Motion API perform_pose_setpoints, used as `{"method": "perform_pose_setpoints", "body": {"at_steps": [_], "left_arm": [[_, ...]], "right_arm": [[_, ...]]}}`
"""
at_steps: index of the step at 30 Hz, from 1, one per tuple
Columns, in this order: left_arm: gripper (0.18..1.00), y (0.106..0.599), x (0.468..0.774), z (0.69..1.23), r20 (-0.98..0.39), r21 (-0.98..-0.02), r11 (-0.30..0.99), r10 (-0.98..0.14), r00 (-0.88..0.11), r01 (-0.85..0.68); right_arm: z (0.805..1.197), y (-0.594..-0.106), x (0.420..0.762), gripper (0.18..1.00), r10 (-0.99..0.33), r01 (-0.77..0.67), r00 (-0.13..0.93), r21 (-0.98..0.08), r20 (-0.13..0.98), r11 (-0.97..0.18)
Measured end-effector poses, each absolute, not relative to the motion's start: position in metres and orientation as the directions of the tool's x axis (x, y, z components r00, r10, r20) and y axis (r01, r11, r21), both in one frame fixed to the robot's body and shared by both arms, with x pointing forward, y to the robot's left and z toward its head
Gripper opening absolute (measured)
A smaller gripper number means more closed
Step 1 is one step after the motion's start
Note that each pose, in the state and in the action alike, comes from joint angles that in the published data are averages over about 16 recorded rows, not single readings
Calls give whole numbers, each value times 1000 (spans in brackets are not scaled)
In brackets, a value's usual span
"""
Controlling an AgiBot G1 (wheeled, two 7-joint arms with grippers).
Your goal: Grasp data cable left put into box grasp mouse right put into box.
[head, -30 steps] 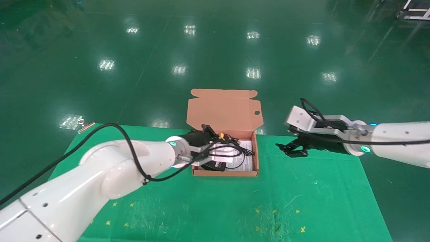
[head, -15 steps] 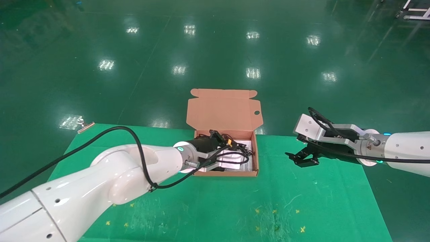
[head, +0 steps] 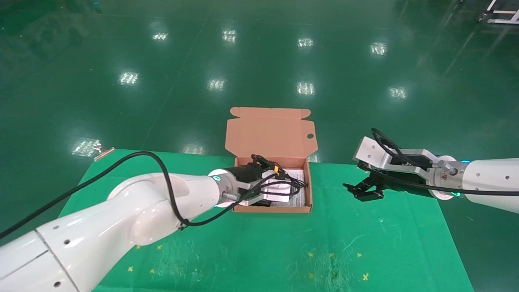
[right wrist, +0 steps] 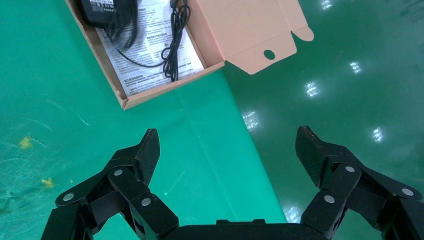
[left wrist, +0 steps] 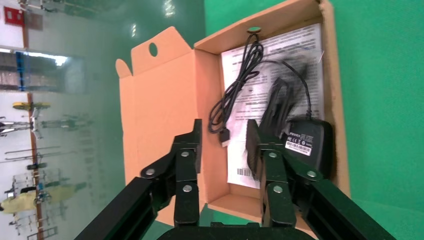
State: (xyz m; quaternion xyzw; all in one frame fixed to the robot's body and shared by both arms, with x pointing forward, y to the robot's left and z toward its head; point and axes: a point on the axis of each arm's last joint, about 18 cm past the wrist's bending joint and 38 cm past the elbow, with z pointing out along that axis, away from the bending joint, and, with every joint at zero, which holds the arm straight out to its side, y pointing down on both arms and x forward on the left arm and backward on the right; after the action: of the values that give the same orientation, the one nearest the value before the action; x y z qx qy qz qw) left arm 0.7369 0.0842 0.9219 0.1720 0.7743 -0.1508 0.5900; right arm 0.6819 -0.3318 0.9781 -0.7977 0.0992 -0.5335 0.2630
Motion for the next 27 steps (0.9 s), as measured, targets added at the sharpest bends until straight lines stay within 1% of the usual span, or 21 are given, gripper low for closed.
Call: {"method": "perform_pose_setpoints", "body": {"at_steps": [3,9,20,24,27], "left_arm": [[379,92,736,930,-967,-49,899,67,-246,435],[490,115,734,964,-973,-104,908,-8,-231,406],[747,162,723,1044,-978,-201,911,-162,-134,361],[828,175,720,1053,-970,-240,906,-206,-131,350],[873,183,718,1051,-959,-279,898,-238,-156,341]], "right_arm": [[982,-332,682,1001,-439,127,404,-524,803,-842],[1003,-331,680,1001,-431,157,363,-510,827,-846],[1061,-323,669,1001,-352,242,265,-415,898,-877],[1067,-320,665,1001,-330,261,266,-398,906,-880],[1065,-318,662,1001,-330,272,286,-406,900,-872]]}}
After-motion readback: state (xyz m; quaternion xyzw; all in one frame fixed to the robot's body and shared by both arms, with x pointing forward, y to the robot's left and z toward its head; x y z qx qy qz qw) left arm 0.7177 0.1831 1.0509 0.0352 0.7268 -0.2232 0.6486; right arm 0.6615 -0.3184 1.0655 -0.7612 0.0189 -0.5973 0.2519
